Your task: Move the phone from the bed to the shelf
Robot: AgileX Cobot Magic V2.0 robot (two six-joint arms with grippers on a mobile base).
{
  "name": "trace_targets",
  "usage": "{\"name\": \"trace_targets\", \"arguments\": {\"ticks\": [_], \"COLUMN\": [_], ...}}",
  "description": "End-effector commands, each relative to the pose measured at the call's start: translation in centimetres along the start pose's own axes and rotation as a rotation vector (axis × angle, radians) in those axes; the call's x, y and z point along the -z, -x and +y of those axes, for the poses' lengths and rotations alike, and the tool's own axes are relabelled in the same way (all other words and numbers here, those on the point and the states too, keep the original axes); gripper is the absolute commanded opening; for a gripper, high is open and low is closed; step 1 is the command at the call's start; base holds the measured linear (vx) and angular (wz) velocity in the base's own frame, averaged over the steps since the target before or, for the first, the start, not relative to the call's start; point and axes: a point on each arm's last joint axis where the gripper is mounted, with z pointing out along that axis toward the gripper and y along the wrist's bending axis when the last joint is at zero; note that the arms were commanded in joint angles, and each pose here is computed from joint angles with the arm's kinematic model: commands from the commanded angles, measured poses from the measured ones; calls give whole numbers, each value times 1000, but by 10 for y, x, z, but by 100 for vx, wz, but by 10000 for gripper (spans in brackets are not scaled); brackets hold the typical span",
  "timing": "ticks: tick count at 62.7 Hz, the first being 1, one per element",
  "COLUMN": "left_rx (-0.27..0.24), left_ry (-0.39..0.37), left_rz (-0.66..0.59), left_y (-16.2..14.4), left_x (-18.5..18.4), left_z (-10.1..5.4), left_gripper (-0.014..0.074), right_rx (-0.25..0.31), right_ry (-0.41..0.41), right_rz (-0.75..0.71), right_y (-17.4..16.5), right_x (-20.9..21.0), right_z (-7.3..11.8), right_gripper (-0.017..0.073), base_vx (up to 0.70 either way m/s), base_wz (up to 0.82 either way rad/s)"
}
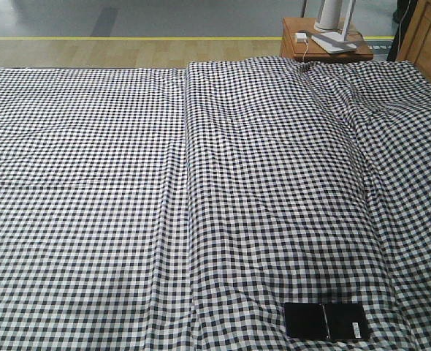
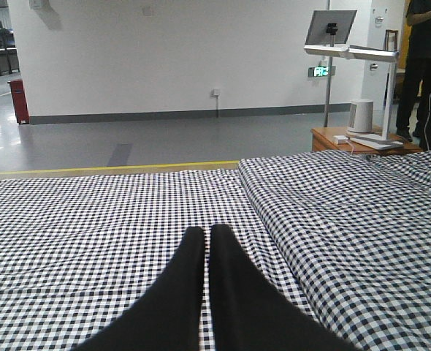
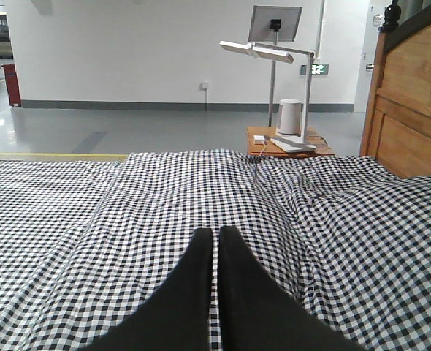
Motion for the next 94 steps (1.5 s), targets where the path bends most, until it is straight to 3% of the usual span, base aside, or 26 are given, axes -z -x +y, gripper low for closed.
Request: {"name": "trace_targets", "arguments": {"ticks": [1, 77, 94], "left_rx": [20, 20, 20], "left_ry": [-2, -2, -2], "left_rz": [-101, -101, -101], "left_y": [15, 15, 15], "left_x": [2, 2, 2], "left_z": [0, 0, 0], "left_gripper": [1, 1, 1], "right_rx": [18, 18, 7], "right_ry": [-5, -5, -2], "right_rz": [-76, -78, -259], "right_y": [5, 5, 22], "right_x": [1, 1, 3], "right_z": [0, 0, 0], "right_gripper": [-5, -5, -5], "base_vx": [0, 0, 0], "base_wz": [0, 0, 0]}}
